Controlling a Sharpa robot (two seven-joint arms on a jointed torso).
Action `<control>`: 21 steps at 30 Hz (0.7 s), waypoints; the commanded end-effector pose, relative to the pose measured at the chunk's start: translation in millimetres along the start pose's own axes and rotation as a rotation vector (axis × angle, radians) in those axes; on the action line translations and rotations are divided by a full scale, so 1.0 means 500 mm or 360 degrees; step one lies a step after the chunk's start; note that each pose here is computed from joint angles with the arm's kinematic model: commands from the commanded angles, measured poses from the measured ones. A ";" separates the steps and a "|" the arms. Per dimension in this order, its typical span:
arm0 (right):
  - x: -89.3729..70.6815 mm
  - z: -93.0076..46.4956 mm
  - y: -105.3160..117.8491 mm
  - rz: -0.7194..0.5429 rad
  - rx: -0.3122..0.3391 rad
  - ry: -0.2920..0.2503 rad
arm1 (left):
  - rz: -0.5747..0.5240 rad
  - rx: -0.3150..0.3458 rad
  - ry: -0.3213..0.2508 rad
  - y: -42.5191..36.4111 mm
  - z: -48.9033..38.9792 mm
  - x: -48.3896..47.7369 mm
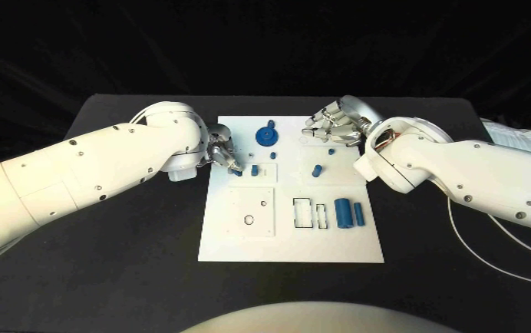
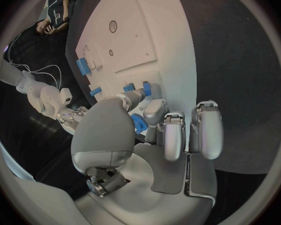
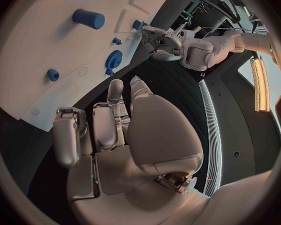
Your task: Assemble the parts on the task board
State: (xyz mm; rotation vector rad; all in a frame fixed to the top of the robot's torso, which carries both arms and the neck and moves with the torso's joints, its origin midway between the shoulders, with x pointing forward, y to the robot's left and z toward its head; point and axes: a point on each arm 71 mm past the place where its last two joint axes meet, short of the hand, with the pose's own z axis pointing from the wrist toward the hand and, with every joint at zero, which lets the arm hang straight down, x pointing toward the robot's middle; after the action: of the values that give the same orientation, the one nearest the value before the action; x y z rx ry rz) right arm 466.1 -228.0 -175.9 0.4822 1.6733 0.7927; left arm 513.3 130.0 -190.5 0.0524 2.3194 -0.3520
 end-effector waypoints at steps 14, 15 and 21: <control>0.004 -0.001 0.002 -0.0009 -0.0010 0.0025 | 0.0014 -0.0044 0.0005 -0.008 0.009 0.015; 0.004 -0.001 0.002 -0.0009 -0.0010 0.0025 | 0.0015 -0.0042 0.0003 -0.009 0.008 0.015; 0.004 0.000 0.002 -0.0009 -0.0010 0.0028 | 0.0019 -0.0031 0.0000 -0.013 0.007 0.016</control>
State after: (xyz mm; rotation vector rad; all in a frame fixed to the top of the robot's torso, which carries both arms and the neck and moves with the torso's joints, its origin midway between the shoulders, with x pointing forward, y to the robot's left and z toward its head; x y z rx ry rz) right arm 465.9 -227.5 -175.9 0.4813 1.6751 0.7942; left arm 513.6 127.3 -191.3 0.0374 2.3049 -0.3191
